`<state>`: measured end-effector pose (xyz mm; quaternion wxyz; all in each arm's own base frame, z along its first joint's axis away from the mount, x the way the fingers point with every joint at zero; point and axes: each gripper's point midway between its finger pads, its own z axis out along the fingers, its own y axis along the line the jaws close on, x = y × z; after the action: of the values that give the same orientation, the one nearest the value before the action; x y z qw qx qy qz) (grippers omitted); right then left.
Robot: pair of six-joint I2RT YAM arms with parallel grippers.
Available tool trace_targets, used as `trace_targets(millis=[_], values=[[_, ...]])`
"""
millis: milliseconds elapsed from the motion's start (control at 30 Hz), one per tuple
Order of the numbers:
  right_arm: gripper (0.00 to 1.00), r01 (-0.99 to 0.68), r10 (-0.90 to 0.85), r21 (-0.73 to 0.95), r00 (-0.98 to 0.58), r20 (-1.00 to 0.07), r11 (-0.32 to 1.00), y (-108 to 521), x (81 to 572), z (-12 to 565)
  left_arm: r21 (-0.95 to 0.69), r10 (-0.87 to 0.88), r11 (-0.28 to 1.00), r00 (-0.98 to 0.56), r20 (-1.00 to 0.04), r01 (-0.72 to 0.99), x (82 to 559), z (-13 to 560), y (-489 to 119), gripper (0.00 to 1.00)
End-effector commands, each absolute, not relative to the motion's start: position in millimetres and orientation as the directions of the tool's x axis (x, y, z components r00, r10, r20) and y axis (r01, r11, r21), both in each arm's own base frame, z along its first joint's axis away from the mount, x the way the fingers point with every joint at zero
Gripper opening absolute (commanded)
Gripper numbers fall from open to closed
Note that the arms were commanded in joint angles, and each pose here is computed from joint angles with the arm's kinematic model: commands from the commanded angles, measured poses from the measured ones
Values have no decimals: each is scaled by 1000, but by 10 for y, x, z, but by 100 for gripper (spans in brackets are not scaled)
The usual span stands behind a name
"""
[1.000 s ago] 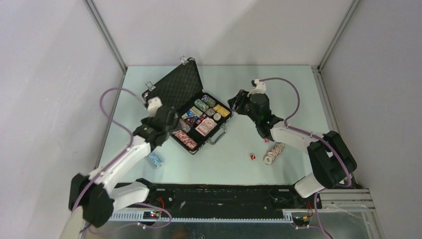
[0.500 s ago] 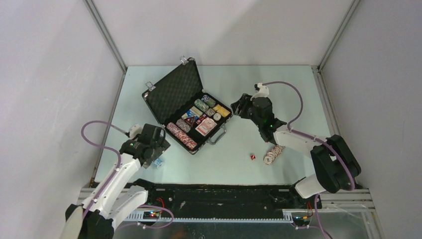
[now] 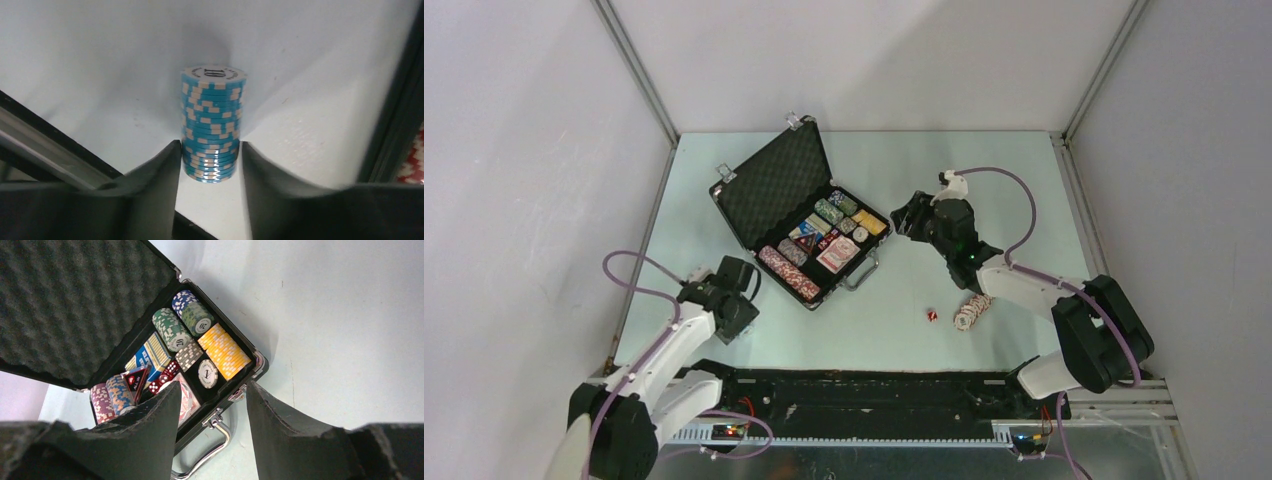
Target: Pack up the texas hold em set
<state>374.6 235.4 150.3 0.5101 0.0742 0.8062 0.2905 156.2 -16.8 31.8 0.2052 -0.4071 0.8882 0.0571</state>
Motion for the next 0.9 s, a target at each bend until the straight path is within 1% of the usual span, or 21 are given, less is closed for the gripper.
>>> trace_targets(millis=[0,33,67,133,267,333,367,500,600,733,867], values=[[54,-192,458,568,-417,-785,800,2335,3786,1717,-135,-725,640,-535,-434,-757,1750,378,-206,36],[54,-194,459,570,-416,-785,799,2337,3787,1721,-140,-725,640,-534,-435,-755,1759,390,-209,27],[54,-193,460,570,-416,-785,799,2333,3791,1721,-149,-727,640,-530,-437,-754,1768,407,-215,8],[54,-193,462,571,-414,-784,798,2331,3794,1726,-162,-726,642,-527,-441,-749,1786,469,-225,1],[54,-194,464,573,-413,-784,796,2328,3803,1731,-249,-725,654,-498,-476,-714,1917,770,-350,0],[54,-195,465,576,-415,-782,794,2335,3804,1723,-340,-739,653,-471,-482,-676,2021,986,-500,0],[54,-196,465,576,-416,-781,793,2336,3805,1723,-414,-748,652,-452,-485,-635,2111,1157,-617,0],[54,-194,466,577,-418,-780,793,2334,3807,1715,-601,-778,628,-419,-469,-494,2361,1617,-952,0],[54,-191,467,578,-419,-779,793,2328,3809,1711,-687,-793,600,-422,-440,-411,2535,1843,-1168,0],[54,-188,467,578,-420,-778,794,2315,3814,1703,-752,-779,574,-498,-381,-324,2737,1961,-1542,0],[54,-184,470,580,-420,-776,794,2306,3821,1699,-731,-766,584,-537,-353,-352,2890,1886,-1753,0]])
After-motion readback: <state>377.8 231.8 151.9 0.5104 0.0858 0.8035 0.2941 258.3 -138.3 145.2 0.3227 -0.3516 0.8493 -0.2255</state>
